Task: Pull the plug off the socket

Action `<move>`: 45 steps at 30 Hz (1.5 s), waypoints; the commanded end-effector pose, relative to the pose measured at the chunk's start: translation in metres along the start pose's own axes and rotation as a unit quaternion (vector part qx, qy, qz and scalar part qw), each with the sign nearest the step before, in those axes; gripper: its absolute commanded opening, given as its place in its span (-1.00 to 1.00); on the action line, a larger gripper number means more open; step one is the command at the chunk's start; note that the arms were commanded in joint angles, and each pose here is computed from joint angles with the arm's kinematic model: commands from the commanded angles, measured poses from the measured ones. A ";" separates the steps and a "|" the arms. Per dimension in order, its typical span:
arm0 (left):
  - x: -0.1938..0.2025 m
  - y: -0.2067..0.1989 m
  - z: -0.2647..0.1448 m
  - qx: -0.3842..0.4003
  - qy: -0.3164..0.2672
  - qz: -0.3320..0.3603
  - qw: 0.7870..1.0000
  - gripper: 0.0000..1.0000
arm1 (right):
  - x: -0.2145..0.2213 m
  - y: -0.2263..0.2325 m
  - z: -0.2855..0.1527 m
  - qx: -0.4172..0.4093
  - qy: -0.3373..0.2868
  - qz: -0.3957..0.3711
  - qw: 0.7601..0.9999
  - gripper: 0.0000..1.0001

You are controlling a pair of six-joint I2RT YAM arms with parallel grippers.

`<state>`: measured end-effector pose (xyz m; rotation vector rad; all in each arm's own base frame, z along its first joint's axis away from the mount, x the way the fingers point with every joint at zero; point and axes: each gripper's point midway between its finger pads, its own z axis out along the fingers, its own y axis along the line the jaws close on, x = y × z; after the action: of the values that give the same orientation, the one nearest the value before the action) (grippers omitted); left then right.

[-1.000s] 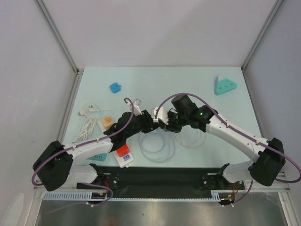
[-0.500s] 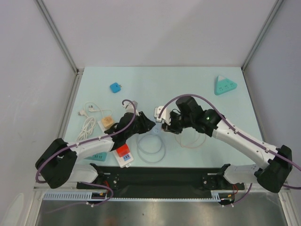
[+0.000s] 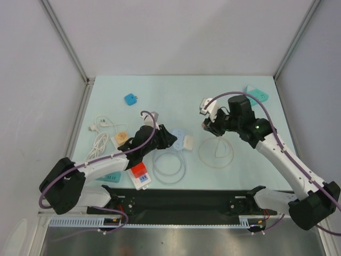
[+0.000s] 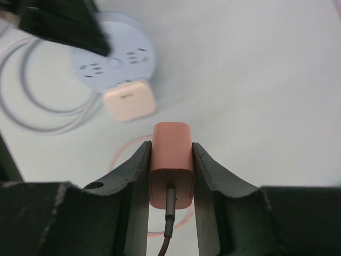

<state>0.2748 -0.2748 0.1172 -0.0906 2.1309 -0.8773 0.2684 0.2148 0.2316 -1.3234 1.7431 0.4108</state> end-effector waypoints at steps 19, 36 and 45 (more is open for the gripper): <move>-0.053 -0.057 -0.065 0.141 -0.106 0.083 0.981 -1.00 | 0.050 -0.282 -0.166 0.455 -0.075 0.108 0.881 -1.00; -0.050 -0.063 -0.079 0.176 -0.111 0.092 0.974 -1.00 | 0.207 -0.314 -0.121 0.412 0.057 0.205 0.886 -1.00; -0.041 -0.061 -0.081 0.190 -0.104 0.088 0.972 -1.00 | 0.297 -0.292 -0.059 0.348 0.114 0.318 0.874 -0.89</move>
<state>0.2312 -0.2580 0.1817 0.1759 1.8563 -1.0305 0.4841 -0.1155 0.1058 -0.3032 2.2027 -0.0885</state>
